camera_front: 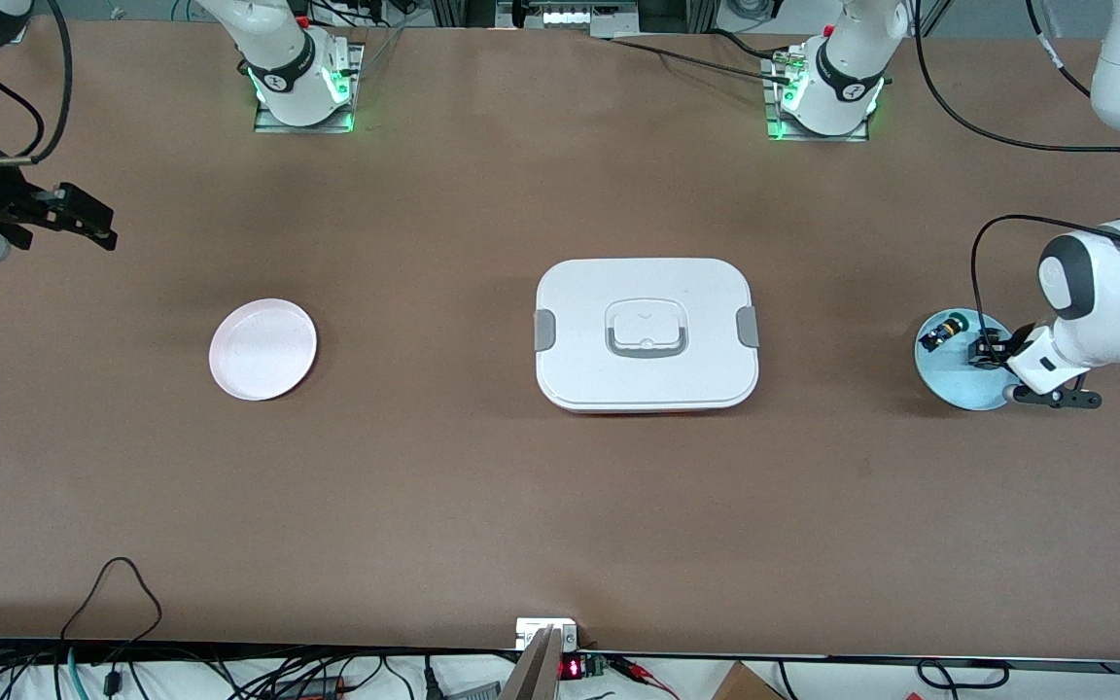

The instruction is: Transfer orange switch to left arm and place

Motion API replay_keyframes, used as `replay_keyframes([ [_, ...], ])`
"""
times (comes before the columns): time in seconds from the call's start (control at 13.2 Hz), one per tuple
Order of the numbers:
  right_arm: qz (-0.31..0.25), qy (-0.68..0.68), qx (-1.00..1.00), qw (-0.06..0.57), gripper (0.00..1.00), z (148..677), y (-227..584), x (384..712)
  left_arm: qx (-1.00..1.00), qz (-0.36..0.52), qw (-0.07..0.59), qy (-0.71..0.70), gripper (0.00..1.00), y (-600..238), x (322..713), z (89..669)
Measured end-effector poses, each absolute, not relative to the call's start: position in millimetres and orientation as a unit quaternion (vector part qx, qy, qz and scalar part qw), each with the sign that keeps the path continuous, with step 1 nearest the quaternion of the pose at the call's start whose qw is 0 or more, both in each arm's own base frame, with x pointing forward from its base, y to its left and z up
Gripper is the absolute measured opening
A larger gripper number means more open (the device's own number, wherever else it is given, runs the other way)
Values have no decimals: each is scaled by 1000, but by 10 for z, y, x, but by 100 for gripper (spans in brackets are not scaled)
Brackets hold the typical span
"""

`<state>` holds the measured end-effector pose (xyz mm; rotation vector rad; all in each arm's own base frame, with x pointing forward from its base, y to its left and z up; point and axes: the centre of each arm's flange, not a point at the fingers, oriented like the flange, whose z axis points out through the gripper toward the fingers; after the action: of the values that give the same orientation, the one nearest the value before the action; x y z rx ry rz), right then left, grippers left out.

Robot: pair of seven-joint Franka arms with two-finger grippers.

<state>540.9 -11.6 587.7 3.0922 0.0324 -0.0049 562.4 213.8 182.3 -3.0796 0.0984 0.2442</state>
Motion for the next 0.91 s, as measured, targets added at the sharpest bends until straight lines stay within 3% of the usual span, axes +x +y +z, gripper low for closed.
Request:
replay_keyframes([
  [0.3, 3, 11, 1000, 25, 100, 5966, -110, 5374, -998, 52, 37, 27, 100, 2213, 5751, 2092],
  [0.61, 4, 13, 1000, 25, 100, 5975, -90, 5377, -998, 17, 49, 35, 100, 2061, 5872, 3071],
  [0.91, 7, 14, 1000, 24, 100, 6008, -70, 5383, -1000, -14, 13, 22, 100, 1331, 5746, 4431],
])
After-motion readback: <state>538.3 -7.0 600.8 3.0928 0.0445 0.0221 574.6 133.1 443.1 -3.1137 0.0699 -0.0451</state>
